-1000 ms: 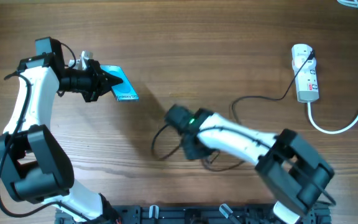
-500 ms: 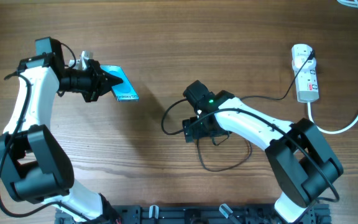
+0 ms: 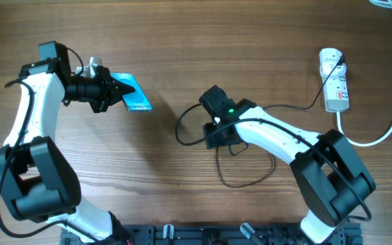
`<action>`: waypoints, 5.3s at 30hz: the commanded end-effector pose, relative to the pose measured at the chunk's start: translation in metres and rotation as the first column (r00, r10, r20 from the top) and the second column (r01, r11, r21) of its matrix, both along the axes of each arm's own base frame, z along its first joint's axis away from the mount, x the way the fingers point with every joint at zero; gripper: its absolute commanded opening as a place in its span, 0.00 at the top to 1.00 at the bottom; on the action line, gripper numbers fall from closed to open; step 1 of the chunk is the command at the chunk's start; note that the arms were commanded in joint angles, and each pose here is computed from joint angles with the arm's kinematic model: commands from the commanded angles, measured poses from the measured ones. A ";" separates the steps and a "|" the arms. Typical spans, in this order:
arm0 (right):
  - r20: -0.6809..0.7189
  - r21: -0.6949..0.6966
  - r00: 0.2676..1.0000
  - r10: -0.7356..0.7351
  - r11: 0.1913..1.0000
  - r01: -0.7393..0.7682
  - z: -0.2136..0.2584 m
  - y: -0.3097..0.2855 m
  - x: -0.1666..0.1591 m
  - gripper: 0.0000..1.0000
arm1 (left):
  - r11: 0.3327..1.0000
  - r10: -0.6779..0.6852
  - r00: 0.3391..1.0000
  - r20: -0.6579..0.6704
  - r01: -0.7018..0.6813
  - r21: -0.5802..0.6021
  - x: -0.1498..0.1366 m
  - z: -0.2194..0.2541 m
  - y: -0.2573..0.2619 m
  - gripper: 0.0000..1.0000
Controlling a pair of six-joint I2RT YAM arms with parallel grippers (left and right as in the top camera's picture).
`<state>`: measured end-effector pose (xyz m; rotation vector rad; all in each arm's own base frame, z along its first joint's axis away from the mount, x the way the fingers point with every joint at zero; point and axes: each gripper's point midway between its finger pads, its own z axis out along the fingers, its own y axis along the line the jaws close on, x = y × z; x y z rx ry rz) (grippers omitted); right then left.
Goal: Plug charger to phone and switch on socket
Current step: 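Grasp the black USB-C cable plug on the table with the right gripper, then insert the cable plug upward into the phone's bottom port with the right gripper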
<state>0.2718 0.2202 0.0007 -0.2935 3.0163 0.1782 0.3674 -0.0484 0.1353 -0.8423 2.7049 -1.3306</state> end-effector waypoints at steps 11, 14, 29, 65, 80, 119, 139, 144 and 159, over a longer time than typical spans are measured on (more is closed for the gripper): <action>-0.062 -0.004 0.975 -0.214 0.977 0.215 -0.017 -0.004 -0.011 0.79 | 0.999 -0.019 0.999 0.032 0.020 -0.033 0.000 0.006 -0.004 0.96; -0.054 -0.029 0.962 -0.267 0.964 0.265 -0.021 -0.011 -0.012 0.78 | 0.999 -0.019 0.999 0.032 0.020 -0.033 0.000 0.006 -0.004 0.96; -0.081 -0.059 0.947 -0.311 0.950 0.307 -0.024 -0.018 -0.021 0.87 | 0.999 -0.019 0.999 0.033 0.020 -0.033 0.000 0.006 -0.004 0.96; 0.305 0.788 0.843 0.442 0.379 -0.485 0.226 0.078 -0.086 0.96 | 0.843 -0.214 0.866 0.452 0.398 -0.362 -0.012 0.086 -0.091 0.96; 0.261 0.634 0.934 0.245 0.686 -0.357 0.228 0.081 -0.048 0.96 | 0.846 -0.294 0.825 0.483 0.460 -0.271 -0.009 0.076 -0.116 0.96; 0.213 0.567 0.972 0.101 0.797 -0.207 0.188 0.083 -0.005 0.96 | 0.840 -0.338 0.815 0.471 0.487 -0.239 -0.003 0.074 -0.150 0.96; 0.221 0.573 0.970 0.103 0.791 -0.215 0.190 0.084 -0.004 0.96 | 0.859 -0.340 0.805 0.487 0.476 -0.188 0.004 0.069 -0.147 0.96; 0.227 0.563 0.970 0.091 0.800 -0.207 0.189 0.082 -0.001 0.96 | 0.859 -0.339 0.805 0.487 0.476 -0.188 0.005 0.069 -0.147 0.96; 0.262 0.554 0.965 -0.011 0.821 -0.141 0.192 0.079 0.018 0.96 | 0.858 -0.341 0.806 0.485 0.477 -0.189 0.004 0.069 -0.147 0.96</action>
